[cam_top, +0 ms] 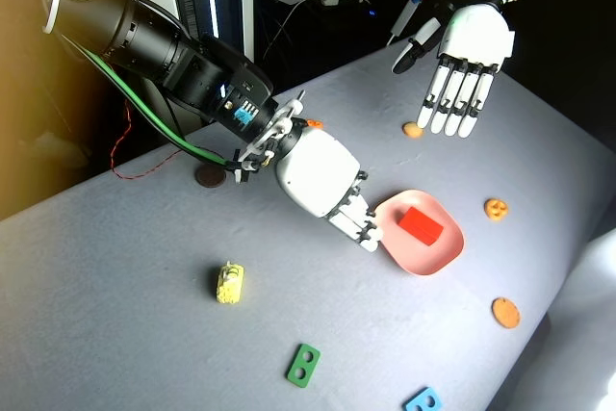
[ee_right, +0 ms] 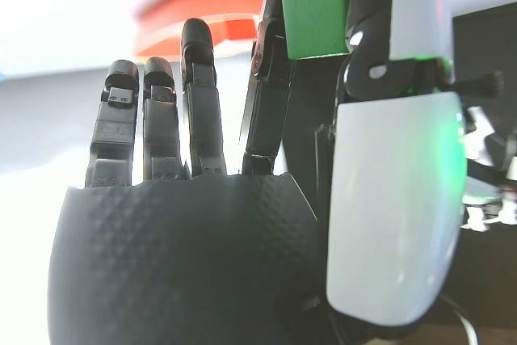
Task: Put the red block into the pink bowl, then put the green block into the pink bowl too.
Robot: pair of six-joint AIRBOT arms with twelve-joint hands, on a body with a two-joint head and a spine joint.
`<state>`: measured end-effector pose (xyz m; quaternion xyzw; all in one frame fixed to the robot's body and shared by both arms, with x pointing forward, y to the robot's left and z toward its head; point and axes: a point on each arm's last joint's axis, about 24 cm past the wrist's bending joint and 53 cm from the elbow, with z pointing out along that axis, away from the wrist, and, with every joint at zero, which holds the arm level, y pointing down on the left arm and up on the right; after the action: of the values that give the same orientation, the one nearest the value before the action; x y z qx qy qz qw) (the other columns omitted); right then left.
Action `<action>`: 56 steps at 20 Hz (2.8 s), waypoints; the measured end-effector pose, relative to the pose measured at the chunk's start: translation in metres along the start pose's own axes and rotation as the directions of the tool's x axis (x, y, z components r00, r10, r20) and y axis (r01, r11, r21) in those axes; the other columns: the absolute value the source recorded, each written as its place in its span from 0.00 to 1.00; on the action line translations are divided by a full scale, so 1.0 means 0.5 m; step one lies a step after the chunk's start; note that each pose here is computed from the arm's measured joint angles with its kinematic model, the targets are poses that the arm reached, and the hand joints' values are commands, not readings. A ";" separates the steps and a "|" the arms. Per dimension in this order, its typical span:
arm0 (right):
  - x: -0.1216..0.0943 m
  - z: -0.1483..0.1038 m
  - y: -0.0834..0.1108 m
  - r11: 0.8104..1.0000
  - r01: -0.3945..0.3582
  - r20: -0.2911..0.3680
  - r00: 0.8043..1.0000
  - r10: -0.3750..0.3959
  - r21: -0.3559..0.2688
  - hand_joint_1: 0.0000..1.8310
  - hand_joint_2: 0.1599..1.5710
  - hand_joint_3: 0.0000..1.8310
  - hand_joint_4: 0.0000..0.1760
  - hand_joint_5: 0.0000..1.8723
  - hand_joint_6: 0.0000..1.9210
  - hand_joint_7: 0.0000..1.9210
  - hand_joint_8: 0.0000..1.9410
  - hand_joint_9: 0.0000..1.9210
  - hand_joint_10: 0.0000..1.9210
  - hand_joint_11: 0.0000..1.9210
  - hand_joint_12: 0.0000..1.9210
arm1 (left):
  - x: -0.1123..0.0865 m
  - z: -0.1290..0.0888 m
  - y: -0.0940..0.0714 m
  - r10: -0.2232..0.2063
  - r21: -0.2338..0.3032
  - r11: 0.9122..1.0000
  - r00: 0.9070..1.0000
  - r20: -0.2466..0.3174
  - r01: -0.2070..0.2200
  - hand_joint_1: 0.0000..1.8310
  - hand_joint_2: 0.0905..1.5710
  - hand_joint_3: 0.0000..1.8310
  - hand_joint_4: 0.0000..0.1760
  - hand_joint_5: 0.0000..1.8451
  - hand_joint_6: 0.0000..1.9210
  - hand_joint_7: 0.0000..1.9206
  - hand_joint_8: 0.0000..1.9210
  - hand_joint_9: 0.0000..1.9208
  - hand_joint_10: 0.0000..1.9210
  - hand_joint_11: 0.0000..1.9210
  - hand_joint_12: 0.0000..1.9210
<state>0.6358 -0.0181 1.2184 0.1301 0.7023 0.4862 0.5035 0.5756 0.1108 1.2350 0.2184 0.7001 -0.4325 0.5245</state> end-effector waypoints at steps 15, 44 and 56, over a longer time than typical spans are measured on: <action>-0.133 0.112 0.029 0.993 0.098 0.135 0.987 -0.089 -0.059 0.61 0.58 0.00 0.80 0.70 0.22 0.18 0.00 0.02 0.00 0.00 0.00 | -0.005 0.003 -0.004 0.000 0.005 1.000 1.000 0.007 0.000 0.19 0.61 0.00 0.00 0.14 0.00 0.13 0.00 0.10 0.00 0.00 0.17; -0.152 0.151 0.017 0.993 0.104 0.161 0.982 -0.095 -0.047 0.45 0.48 0.00 0.93 0.25 0.00 0.03 0.00 0.00 0.00 0.00 0.00 | -0.011 0.006 -0.009 0.000 0.007 1.000 1.000 0.016 0.000 0.21 0.61 0.00 0.00 0.17 0.00 0.15 0.00 0.12 0.00 0.00 0.20; -0.206 0.085 0.094 0.938 0.301 0.148 0.949 -0.277 -0.170 0.41 0.45 0.00 0.00 0.00 0.00 0.00 0.00 0.00 0.00 0.00 0.00 | -0.015 0.022 -0.025 -0.029 0.019 0.999 0.999 0.030 0.029 0.18 0.62 0.00 0.00 0.14 0.00 0.13 0.00 0.10 0.00 0.00 0.16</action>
<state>0.7043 -0.0406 1.3156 0.0061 0.6318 0.4631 0.6216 0.5748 0.0960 1.2460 0.2064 0.6912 -0.4497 0.5267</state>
